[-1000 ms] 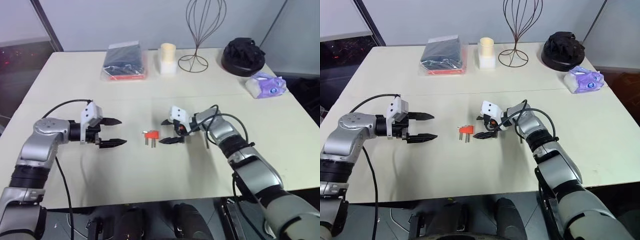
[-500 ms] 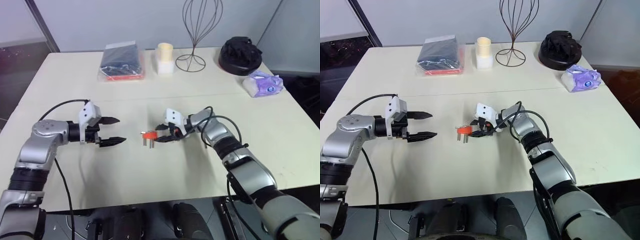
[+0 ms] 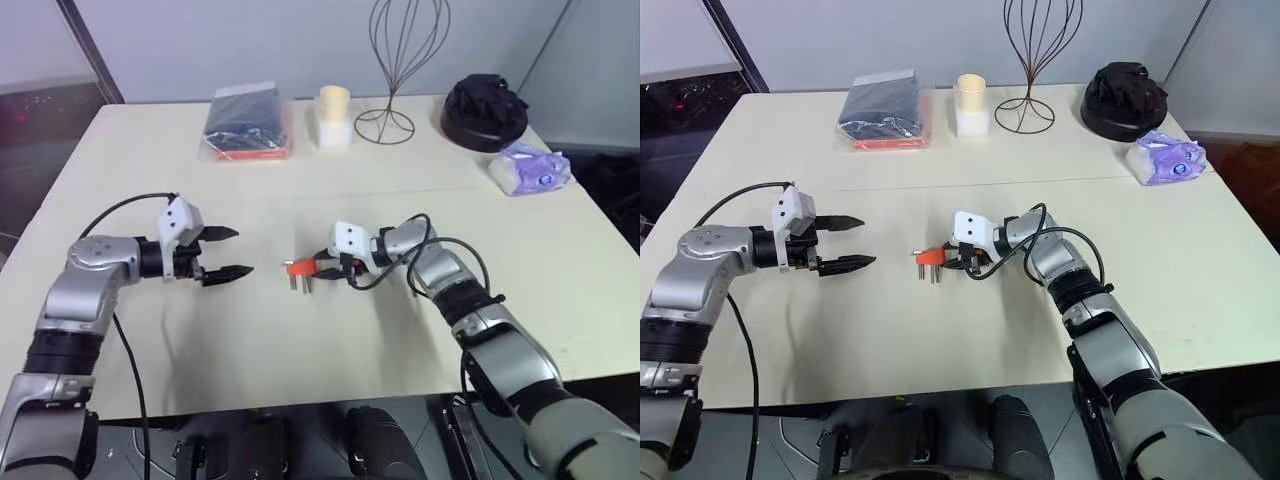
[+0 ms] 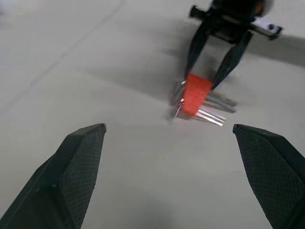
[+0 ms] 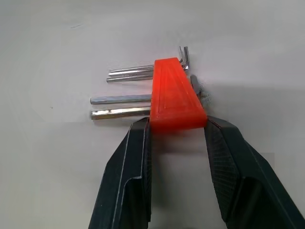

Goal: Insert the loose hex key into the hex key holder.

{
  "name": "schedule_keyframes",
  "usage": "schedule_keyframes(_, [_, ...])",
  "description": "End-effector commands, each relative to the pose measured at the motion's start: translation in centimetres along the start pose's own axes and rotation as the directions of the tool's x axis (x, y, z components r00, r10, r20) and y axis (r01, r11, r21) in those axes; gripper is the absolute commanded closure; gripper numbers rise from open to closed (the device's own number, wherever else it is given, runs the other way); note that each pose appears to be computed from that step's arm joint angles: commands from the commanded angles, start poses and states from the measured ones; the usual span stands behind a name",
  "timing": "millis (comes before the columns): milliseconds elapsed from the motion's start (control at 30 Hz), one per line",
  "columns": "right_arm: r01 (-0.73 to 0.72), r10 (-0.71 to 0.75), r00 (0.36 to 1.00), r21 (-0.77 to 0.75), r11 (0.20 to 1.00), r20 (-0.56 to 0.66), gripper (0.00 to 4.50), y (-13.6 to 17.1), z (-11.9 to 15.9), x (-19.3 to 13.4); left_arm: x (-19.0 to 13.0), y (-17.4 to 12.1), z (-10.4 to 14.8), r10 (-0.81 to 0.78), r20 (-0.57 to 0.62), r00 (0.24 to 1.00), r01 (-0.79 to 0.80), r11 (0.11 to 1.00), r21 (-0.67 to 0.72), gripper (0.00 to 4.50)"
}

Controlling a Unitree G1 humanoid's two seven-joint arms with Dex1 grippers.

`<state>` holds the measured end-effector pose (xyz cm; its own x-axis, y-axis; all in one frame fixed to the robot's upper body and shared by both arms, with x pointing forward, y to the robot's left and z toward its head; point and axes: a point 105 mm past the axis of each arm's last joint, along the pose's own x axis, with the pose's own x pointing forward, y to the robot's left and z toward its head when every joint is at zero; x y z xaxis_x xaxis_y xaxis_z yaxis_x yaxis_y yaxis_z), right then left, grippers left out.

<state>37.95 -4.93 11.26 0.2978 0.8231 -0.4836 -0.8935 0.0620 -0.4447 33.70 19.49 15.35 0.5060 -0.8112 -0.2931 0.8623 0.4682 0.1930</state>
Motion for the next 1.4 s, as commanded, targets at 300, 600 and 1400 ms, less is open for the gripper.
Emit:
schedule_keyframes(300, [0.336,-0.321,0.935,-0.656,0.676,0.149,3.45,-4.9,7.4,-4.4,1.8,3.8,6.8,0.101,0.326,0.94,-0.037,0.98,-0.196,0.0])
schedule_keyframes(600, [0.427,-0.384,0.888,-0.759,0.491,0.252,3.45,-6.2,9.8,-4.6,4.7,3.1,9.5,-0.037,0.423,0.905,0.154,0.957,-0.247,0.0])
schedule_keyframes(1400, [0.507,-0.431,0.846,-0.729,0.461,0.315,3.45,-7.3,11.5,-5.3,8.5,3.3,9.5,-0.106,0.439,0.892,0.221,0.95,-0.219,0.0])
